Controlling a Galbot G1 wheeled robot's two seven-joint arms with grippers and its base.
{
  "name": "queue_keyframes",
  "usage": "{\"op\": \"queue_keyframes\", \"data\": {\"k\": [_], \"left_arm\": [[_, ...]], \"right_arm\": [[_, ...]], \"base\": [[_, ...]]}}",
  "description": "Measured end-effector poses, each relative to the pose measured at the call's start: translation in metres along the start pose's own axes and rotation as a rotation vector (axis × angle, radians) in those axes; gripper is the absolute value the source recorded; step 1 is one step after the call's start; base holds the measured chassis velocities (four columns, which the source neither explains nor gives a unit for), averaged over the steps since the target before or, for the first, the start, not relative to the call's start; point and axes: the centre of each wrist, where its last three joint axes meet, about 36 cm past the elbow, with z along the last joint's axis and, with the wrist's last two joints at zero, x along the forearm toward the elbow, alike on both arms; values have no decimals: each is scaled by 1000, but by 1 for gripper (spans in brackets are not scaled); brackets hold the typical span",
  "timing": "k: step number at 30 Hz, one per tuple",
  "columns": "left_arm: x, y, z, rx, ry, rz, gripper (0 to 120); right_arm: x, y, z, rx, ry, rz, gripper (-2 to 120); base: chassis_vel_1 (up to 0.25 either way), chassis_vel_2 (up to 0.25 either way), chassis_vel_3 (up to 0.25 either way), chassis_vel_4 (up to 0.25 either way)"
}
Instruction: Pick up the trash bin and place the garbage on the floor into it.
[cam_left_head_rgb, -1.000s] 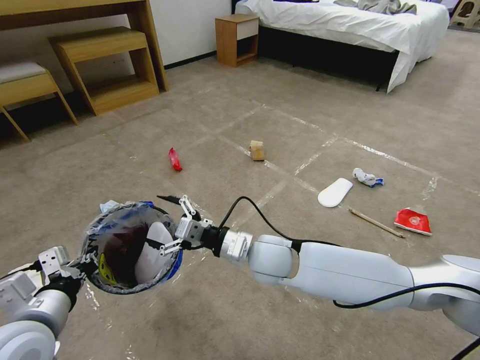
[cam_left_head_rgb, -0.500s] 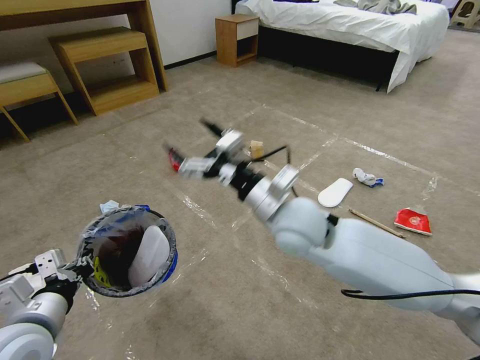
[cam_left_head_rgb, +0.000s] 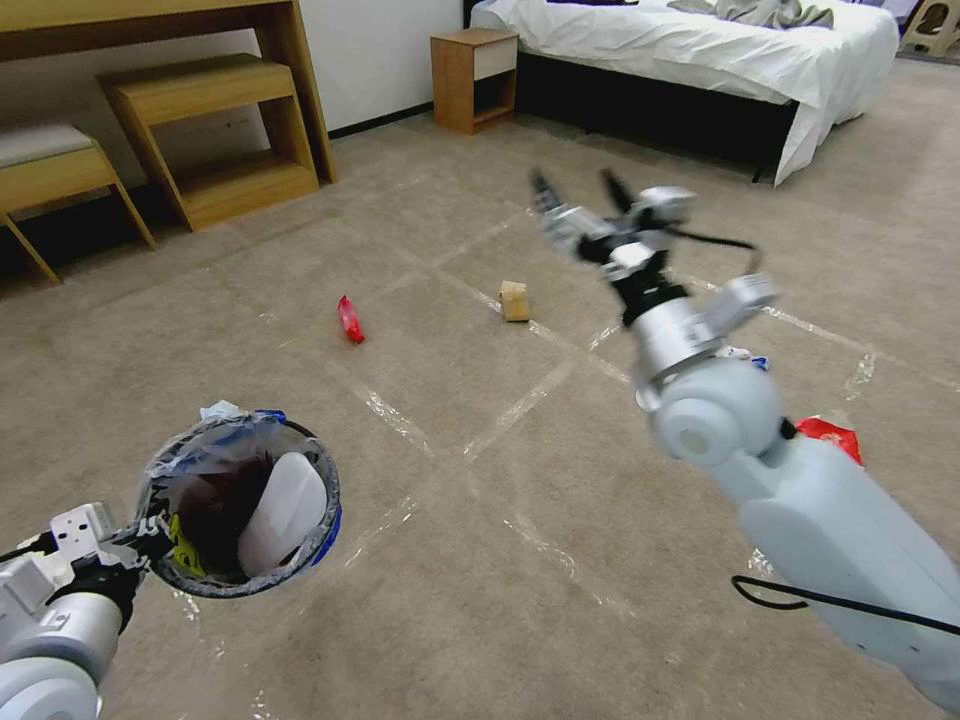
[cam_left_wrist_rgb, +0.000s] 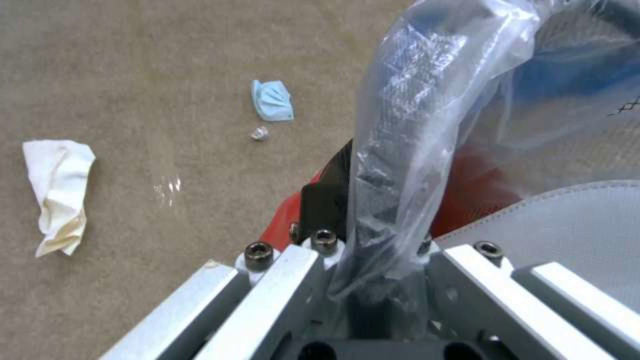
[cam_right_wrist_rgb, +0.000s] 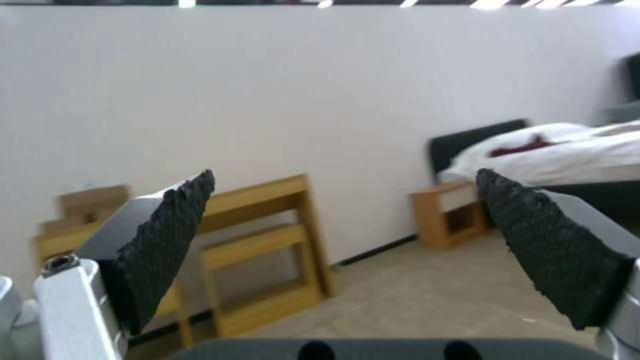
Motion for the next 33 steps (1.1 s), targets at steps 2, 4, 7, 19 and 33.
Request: {"op": "queue_keyframes", "data": {"k": [2,4,7,19,33], "left_arm": [[1,1,0,1,-6,-6,1],[2,2,0,3,-13,-13,1],[2,4,-1,5,-18,-20,1],[5,9,-1,18,-43,-42,1],[10,10,8,23,-59,-53,1]], "right_arm": [[11,-13,-5,10,-8,56,100],[28,-30,-6,22,-13,133,100],[44,-44,-6,43,-28,196,100],[145,-66,22,290,-55,338,100],[229,-27,109,387,146,341,99]], "base": [[0,0,0,0],[0,0,0,0],[0,0,0,0],[0,0,0,0],[0,0,0,0]]}}
